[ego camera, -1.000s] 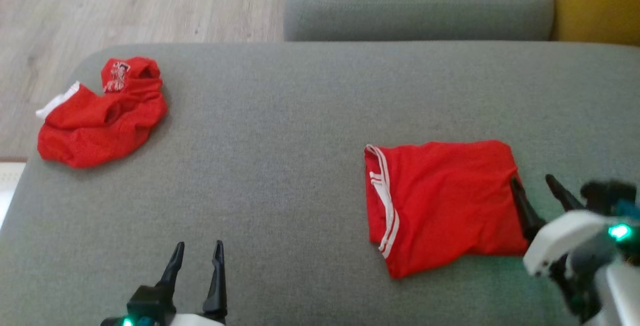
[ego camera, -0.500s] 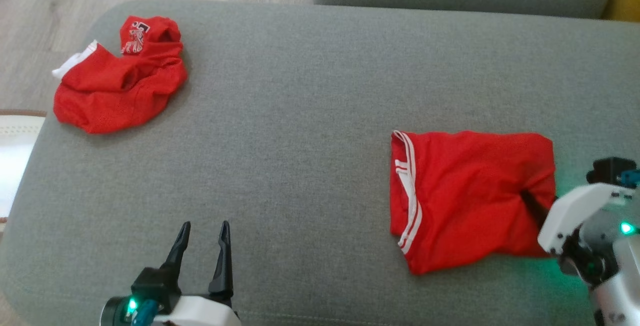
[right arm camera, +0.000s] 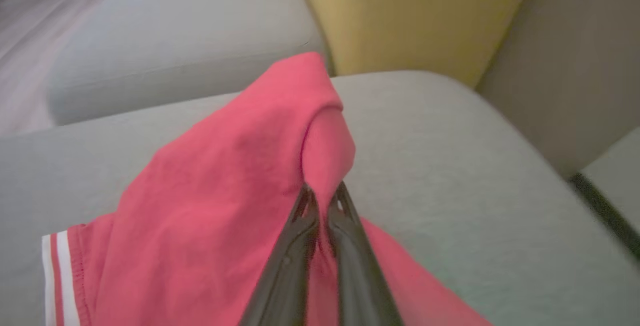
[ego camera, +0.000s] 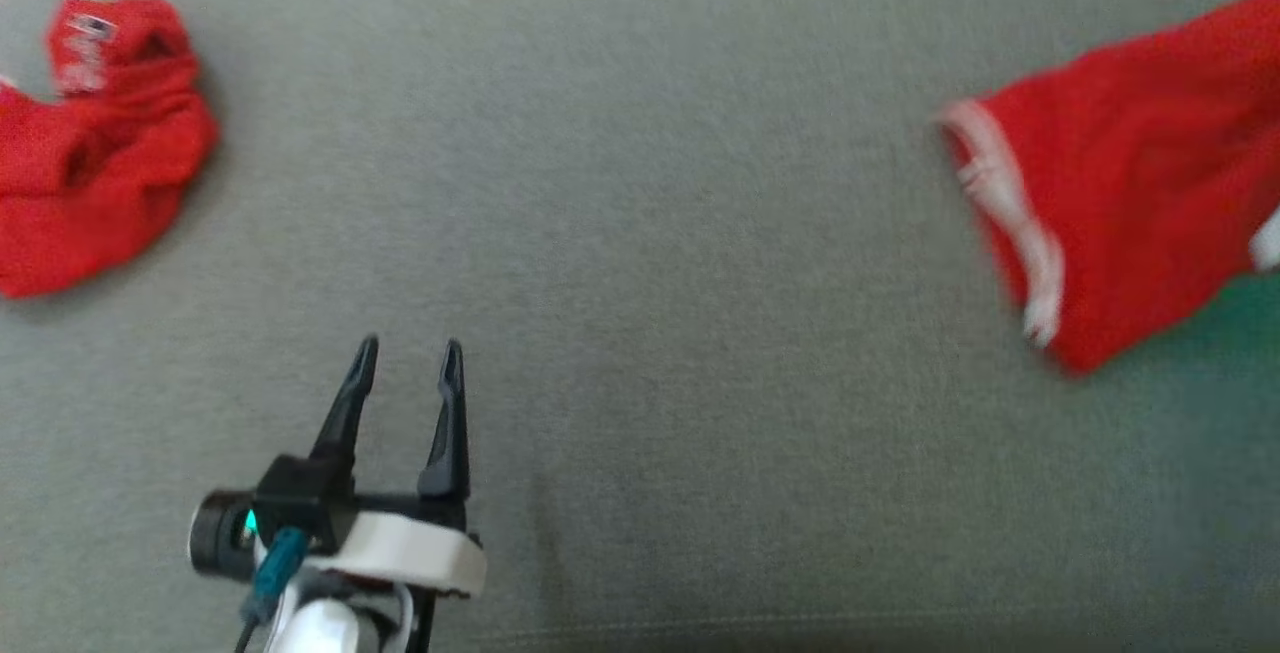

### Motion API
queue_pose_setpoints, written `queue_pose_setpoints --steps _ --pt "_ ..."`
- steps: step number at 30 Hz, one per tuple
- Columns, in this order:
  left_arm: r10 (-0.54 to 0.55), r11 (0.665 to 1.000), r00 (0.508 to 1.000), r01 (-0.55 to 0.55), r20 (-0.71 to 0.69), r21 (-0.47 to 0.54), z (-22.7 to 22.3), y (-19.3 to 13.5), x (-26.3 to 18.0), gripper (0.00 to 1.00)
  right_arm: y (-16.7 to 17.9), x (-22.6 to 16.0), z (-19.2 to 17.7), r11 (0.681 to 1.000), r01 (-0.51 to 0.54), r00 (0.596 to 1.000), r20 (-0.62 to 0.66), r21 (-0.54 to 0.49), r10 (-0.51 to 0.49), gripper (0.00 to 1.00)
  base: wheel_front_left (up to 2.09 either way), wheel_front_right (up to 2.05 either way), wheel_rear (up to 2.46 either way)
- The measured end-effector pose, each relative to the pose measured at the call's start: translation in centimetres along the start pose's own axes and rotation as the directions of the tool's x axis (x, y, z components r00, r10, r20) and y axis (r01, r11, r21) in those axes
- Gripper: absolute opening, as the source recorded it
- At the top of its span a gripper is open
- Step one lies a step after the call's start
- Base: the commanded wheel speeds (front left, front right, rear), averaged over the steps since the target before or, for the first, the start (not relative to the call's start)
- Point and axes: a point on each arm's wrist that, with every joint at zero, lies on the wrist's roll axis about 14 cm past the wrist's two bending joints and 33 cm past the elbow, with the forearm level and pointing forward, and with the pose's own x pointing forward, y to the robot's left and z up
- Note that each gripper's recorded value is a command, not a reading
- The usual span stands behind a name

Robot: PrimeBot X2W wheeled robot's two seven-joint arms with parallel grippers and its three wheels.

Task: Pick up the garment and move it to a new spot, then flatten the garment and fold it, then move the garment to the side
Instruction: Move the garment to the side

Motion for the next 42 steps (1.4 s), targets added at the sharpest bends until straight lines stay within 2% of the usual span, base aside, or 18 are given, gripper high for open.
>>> queue_pose_setpoints --steps 3,7,13,17,18,19,23,26,28,29,33,37,42 --pt "-0.056 0.998 0.998 0.056 -0.008 0.008 -0.5 -1.2 1.8 1.0 -5.0 0.9 2.0 0.992 0.129 0.99 0.057 -0.015 -0.128 0.0 0.0 0.0 0.0" --pt "-0.1 0.995 0.994 0.1 -0.04 0.008 -2.1 -2.2 3.6 1.0 -10.1 1.7 3.1 0.961 0.272 0.959 0.095 -0.04 -0.267 0.0 0.0 0.0 0.0" --pt "-0.109 0.994 0.989 0.11 -0.1 0.005 -4.6 -2.3 4.4 1.0 -15.2 2.1 1.4 0.905 0.408 0.913 0.046 -0.121 -0.406 0.0 0.0 0.0 0.0" --pt "-0.078 0.997 0.992 0.081 -0.099 0.018 -4.6 -1.3 4.5 1.0 -17.2 1.6 2.2 0.858 0.466 0.884 0.074 -0.214 -0.462 0.0 0.0 0.0 0.0" --pt "-0.073 0.997 0.993 0.075 -0.095 0.02 -4.4 -1.1 4.4 1.0 -17.2 1.5 2.6 0.848 0.471 0.881 0.091 -0.242 -0.464 0.29 0.0 0.0 0.0" --pt "-0.071 0.997 0.993 0.074 -0.09 0.021 -4.2 -1.1 4.4 1.0 -17.3 1.3 3.0 0.841 0.477 0.878 0.103 -0.255 -0.467 1.0 0.0 0.0 0.0" --pt "-0.073 0.997 0.995 0.075 -0.064 0.024 -3.3 -1.2 4.3 1.0 -16.6 0.8 4.2 0.824 0.477 0.879 0.164 -0.307 -0.448 1.0 0.0 0.0 0.0" --pt "-0.073 0.997 0.996 0.074 -0.043 0.013 -2.4 -1.3 4.1 1.0 -15.0 0.4 6.1 0.829 0.467 0.879 0.262 -0.308 -0.399 1.0 0.0 0.0 0.0" --pt "-0.07 0.998 0.997 0.07 -0.026 0.005 -1.8 -1.3 3.9 1.0 -13.7 0.1 7.3 0.842 0.454 0.876 0.321 -0.291 -0.361 1.0 0.0 0.0 0.0" --pt "-0.064 0.998 0.998 0.064 -0.012 -0.001 -1.2 -1.3 3.7 1.0 -12.5 -0.5 8.7 0.853 0.444 0.863 0.387 -0.273 -0.325 1.0 0.0 0.0 0.0" --pt "-0.046 0.999 0.999 0.047 0.012 -0.021 -0.1 -1.3 2.7 1.0 -8.9 -2.4 10.8 0.886 0.397 0.834 0.497 -0.241 -0.239 1.0 0.0 0.0 0.0" --pt "-0.028 0.999 0.999 0.029 0.015 -0.025 0.4 -1.1 0.6 1.0 -5.1 -4.9 8.8 0.929 0.309 0.834 0.528 -0.202 -0.162 1.0 0.0 0.0 0.0" --pt "0.001 1.0 1.0 0.0 0.029 -0.01 0.9 -0.4 -1.8 1.0 -0.3 -9.4 5.4 0.962 0.196 0.825 0.562 -0.19 -0.057 1.0 0.0 0.0 0.0"
